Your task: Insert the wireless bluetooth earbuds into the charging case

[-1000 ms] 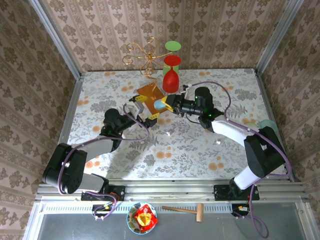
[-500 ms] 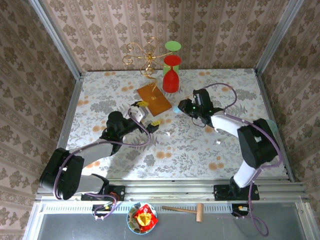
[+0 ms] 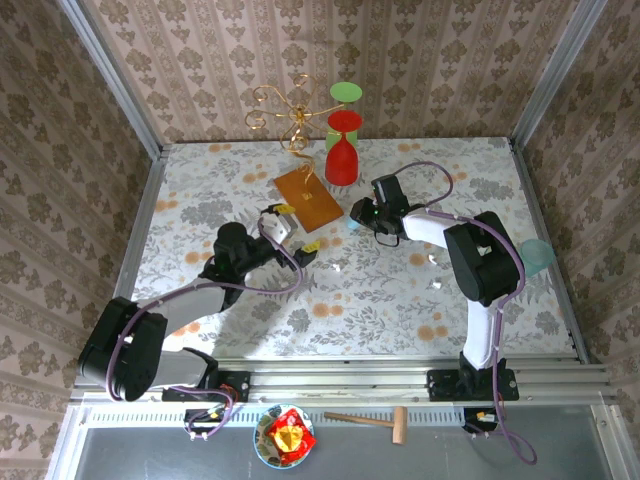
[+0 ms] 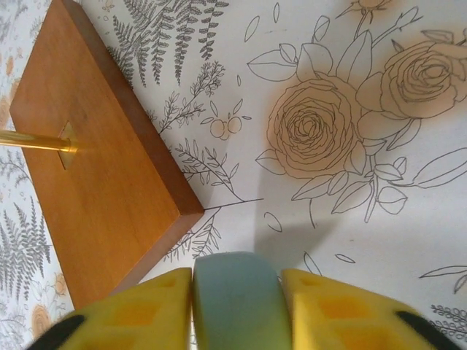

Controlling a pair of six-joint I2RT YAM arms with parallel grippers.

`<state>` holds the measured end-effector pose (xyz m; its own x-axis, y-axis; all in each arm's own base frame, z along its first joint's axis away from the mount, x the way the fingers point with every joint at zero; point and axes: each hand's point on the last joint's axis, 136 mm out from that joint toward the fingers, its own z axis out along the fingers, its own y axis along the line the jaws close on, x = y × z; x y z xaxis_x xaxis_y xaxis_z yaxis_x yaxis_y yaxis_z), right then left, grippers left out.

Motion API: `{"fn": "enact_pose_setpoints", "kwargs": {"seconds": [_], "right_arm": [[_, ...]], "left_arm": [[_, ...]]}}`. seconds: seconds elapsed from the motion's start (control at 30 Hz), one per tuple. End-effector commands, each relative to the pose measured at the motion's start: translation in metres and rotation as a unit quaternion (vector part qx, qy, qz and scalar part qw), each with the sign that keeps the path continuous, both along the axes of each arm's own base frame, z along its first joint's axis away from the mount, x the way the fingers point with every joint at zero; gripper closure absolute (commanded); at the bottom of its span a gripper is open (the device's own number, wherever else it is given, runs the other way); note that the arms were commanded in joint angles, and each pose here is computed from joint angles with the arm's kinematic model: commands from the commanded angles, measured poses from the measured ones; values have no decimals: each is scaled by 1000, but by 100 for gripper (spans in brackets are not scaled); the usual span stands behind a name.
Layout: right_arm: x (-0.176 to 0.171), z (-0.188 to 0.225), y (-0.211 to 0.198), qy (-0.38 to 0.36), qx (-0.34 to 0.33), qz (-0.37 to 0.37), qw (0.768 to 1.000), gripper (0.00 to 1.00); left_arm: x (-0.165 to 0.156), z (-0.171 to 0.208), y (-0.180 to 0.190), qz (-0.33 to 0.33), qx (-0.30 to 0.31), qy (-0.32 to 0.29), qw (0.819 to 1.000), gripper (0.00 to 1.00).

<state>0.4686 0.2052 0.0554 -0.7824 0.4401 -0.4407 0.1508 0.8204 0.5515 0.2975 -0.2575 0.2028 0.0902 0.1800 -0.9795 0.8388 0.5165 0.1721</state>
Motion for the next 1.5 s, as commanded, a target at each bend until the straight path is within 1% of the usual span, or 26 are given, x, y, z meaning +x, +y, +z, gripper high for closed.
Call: {"fn": "enact_pose_setpoints", "kwargs": {"seconds": [0.0,0.03,0.13,0.33,0.4,0.43,0.5,0.67,0.8,1.0,1.13,1.23,1.37,1.47], "right_arm": [[5,7,-18,-7,-53,-9,999,49],[4,12,-24,-11,-68,-9,998,43],[-5,26,-45,-20,-124,-3,992,31],[-29,49,-97,-27,-253,23,967,16],[-34,51,-109,-22,-290,40,956,15],[-36,49,-115,-16,-305,49,951,15],[-36,45,-123,0,-317,58,947,19],[-34,21,-136,60,-311,55,947,25],[-32,5,-134,84,-301,60,948,29],[-28,-5,-132,107,-279,64,952,37],[-26,-14,-128,122,-266,74,953,39],[-32,-25,-129,153,-257,86,950,45],[-32,-27,-130,160,-253,88,950,53],[-33,-27,-131,162,-255,91,949,53]], "left_arm": [[-3,5,1,2,4,-12,1000,0],[-3,5,1,2,4,-12,1000,0],[-3,6,2,3,4,-12,1000,0],[-4,5,2,1,6,-9,1000,0],[-2,5,1,0,6,-10,1000,0],[-2,5,0,-1,4,-10,1000,0],[-1,5,-2,-3,1,-10,1000,0],[2,6,-4,-7,-5,-8,1000,0],[1,7,-3,-5,-1,-9,1000,0],[1,7,-2,-3,3,-9,1000,0],[3,8,-3,-2,1,-9,1000,0],[3,9,-4,-4,0,-11,1000,0],[2,9,-2,-1,0,-14,1000,0],[2,10,-1,1,2,-16,1000,0]]}}
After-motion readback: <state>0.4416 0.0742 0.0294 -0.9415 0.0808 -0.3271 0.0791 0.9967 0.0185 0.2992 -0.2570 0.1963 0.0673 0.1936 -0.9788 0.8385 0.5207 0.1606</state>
